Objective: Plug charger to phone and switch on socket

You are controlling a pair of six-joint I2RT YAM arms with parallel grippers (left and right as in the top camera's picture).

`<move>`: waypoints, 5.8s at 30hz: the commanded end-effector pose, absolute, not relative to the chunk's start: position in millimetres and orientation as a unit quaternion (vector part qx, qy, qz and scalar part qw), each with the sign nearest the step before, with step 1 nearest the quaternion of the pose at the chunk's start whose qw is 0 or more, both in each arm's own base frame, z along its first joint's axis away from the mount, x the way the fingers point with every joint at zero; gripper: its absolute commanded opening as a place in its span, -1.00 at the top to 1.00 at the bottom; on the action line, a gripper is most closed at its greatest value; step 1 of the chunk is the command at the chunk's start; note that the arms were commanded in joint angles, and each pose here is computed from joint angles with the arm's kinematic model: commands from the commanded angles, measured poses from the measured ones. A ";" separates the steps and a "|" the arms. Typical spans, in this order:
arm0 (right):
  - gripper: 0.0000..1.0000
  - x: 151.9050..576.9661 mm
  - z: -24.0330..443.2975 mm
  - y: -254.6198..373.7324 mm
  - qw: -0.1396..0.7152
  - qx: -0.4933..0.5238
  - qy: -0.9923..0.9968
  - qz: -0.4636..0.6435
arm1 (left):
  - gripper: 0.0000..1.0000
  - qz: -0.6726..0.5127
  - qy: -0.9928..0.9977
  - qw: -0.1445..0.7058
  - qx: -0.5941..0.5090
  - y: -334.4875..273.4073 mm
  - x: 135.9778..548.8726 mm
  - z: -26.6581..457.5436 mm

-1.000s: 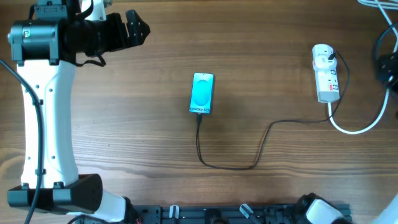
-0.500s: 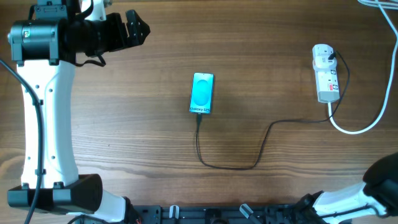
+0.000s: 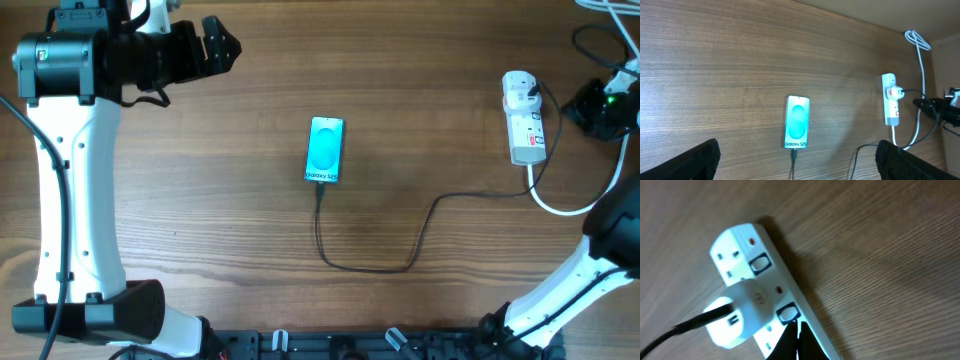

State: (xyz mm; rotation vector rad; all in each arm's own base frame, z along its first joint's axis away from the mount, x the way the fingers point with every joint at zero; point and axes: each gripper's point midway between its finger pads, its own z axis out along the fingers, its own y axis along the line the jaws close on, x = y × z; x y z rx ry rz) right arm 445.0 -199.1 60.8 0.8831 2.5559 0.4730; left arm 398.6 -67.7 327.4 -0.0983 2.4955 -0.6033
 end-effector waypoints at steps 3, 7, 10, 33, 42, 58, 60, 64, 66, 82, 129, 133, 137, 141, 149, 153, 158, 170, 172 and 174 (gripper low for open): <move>0.91 456.5 33.7 -185.9 0.179 0.301 0.922 0.165 | -1.00 -0.224 0.931 0.285 -0.035 -67.7 398.5 328.3; 0.91 458.9 14.0 -179.2 0.166 0.291 0.928 0.161 | -1.00 -0.224 0.931 0.285 -0.035 -67.7 398.5 328.3; 0.91 460.1 9.1 -179.7 0.168 0.290 0.928 0.161 | -1.00 -0.224 0.931 0.285 -0.035 -67.7 398.5 328.3; 0.91 456.6 1.4 -153.6 0.143 0.237 0.947 0.166 | -1.00 -0.224 0.931 0.285 -0.035 -67.7 398.5 328.3; 0.91 447.3 -1.7 -144.5 0.117 0.241 0.948 0.170 | -1.00 -0.224 0.931 0.285 -0.035 -67.7 398.5 328.3; 0.92 431.9 -24.0 -123.5 0.086 0.245 0.949 0.178 | -1.00 -0.224 0.931 0.285 -0.035 -67.7 398.5 328.3; 0.91 430.1 -24.7 -121.0 0.081 0.245 0.950 0.179 | -1.00 -0.224 0.931 0.285 -0.035 -67.7 398.5 328.3; 0.91 425.4 -25.4 -119.0 0.071 0.247 0.950 0.180 | -1.00 -0.224 0.931 0.285 -0.035 -67.7 398.5 328.3; 0.91 424.1 -25.5 -118.4 0.068 0.247 0.949 0.181 | -1.00 -0.224 0.931 0.285 -0.035 -67.7 398.5 328.3; 0.91 435.3 -8.1 -178.2 0.104 0.356 0.921 0.118 | -1.00 -0.224 0.931 0.285 -0.035 -67.7 398.5 328.3; -0.99 289.6 352.3 6.5 0.310 0.115 0.927 0.178 | -1.00 -0.224 0.931 0.285 -0.035 -67.7 398.5 328.3; -0.99 300.0 362.2 14.7 0.381 0.059 0.910 0.151 | -1.00 -0.224 0.931 0.285 -0.035 -67.7 398.5 328.3; -0.99 302.3 348.1 26.8 0.442 0.026 0.885 0.143 | -1.00 -0.224 0.931 0.285 -0.035 -67.7 398.5 328.3; -1.00 299.3 327.5 30.1 0.508 0.008 0.851 0.134 | -1.00 -0.224 0.931 0.285 -0.035 -67.7 398.5 328.3; -1.00 273.7 287.7 25.3 0.665 0.001 0.741 0.095 | -1.00 -0.224 0.931 0.285 -0.035 -67.7 398.5 328.3; -0.99 258.8 262.5 21.7 0.714 0.003 0.694 0.088 | -1.00 -0.224 0.931 0.285 -0.035 -67.7 398.5 328.3; -0.99 251.1 228.9 21.2 0.737 0.002 0.670 0.088 | -1.00 -0.224 0.931 0.285 -0.035 -67.7 398.5 328.3; -1.00 248.3 191.7 13.5 0.726 0.020 0.683 0.074 | -1.00 -0.224 0.931 0.285 -0.035 -67.7 398.5 328.3; -1.00 247.2 172.5 14.3 0.700 0.021 0.711 0.074 | -1.00 -0.224 0.931 0.285 -0.035 -67.7 398.5 328.3; -0.99 246.2 176.0 14.1 0.705 0.020 0.705 0.074 | -1.00 -0.224 0.931 0.285 -0.035 -67.7 398.5 328.3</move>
